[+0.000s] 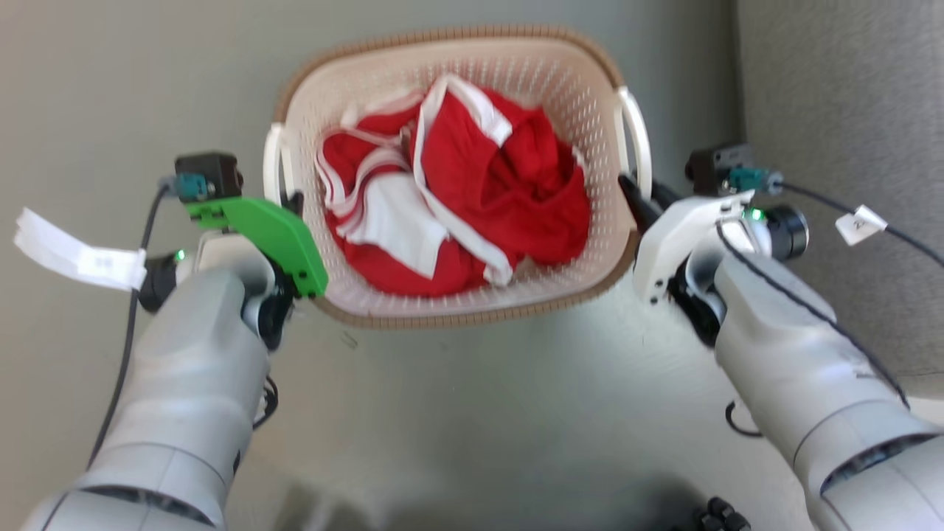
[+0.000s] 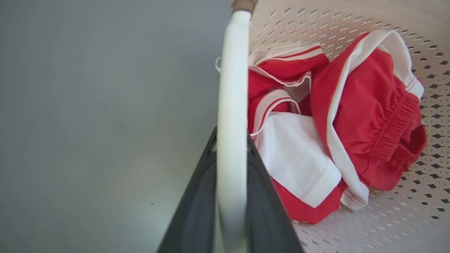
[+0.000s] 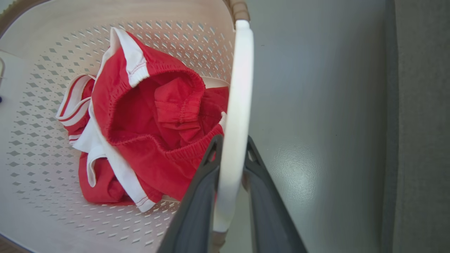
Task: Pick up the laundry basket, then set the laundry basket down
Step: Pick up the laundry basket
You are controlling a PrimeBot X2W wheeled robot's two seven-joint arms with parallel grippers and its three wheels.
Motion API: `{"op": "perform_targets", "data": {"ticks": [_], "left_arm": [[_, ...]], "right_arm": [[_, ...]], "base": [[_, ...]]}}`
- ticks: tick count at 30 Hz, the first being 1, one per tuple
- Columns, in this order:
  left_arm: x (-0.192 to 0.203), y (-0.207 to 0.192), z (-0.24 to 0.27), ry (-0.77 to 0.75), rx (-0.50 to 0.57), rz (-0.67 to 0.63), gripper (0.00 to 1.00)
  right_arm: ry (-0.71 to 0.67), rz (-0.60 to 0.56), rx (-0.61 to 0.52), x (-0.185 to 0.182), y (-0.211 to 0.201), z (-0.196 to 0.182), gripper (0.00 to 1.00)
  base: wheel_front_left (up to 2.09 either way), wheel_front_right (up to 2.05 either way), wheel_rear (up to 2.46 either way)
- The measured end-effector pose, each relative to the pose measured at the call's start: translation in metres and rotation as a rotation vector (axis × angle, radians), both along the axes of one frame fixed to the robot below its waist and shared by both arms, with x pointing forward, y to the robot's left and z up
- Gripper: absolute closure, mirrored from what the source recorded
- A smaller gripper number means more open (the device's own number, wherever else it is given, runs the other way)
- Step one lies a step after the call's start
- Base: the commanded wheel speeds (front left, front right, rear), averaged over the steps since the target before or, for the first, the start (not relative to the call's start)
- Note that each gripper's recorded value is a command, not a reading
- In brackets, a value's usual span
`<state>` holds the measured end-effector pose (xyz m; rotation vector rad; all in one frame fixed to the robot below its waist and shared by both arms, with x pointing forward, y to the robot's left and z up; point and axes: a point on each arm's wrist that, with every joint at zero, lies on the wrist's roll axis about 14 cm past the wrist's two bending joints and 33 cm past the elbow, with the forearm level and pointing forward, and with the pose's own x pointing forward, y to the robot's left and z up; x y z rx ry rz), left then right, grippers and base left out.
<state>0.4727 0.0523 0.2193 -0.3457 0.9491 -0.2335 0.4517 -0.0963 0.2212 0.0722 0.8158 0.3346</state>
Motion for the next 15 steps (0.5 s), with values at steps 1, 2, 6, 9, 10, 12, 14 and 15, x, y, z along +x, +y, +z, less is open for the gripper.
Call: {"op": "perform_targets", "data": {"ticks": [1, 2, 6, 9, 10, 12, 14, 15], "left_arm": [[-0.003, 0.000, 0.003, 0.005, -0.001, 0.001, 1.00], [-0.005, 0.000, 0.006, 0.007, -0.001, 0.002, 1.00], [-0.016, 0.001, 0.018, 0.019, -0.007, 0.004, 1.00], [-0.024, 0.001, 0.026, 0.033, -0.015, 0.010, 1.00], [-0.027, 0.000, 0.029, 0.038, -0.016, 0.008, 1.00], [-0.033, 0.000, 0.034, 0.044, -0.019, 0.010, 1.00], [-0.042, -0.001, 0.041, 0.058, -0.024, 0.006, 1.00], [-0.045, -0.001, 0.043, 0.060, -0.023, 0.003, 1.00]], "right_arm": [[0.004, -0.003, 0.001, -0.003, 0.000, 0.003, 1.00], [0.006, -0.006, 0.002, -0.006, 0.000, 0.006, 1.00], [0.015, -0.007, 0.000, -0.015, 0.000, 0.017, 1.00], [0.024, -0.018, 0.003, -0.023, 0.000, 0.026, 1.00], [0.031, -0.025, 0.006, -0.026, 0.000, 0.028, 1.00], [0.040, -0.032, 0.009, -0.033, -0.001, 0.033, 1.00], [0.049, -0.035, 0.008, -0.042, -0.001, 0.040, 1.00], [0.047, -0.036, 0.009, -0.044, -0.001, 0.043, 1.00]], "base": [[0.00, 0.00, 0.00], [0.00, 0.00, 0.00], [0.00, 0.00, 0.00], [0.00, 0.00, 0.00], [0.00, 0.00, 0.00], [0.00, 0.00, 0.00], [0.00, 0.00, 0.00], [0.00, 0.00, 0.00]]}}
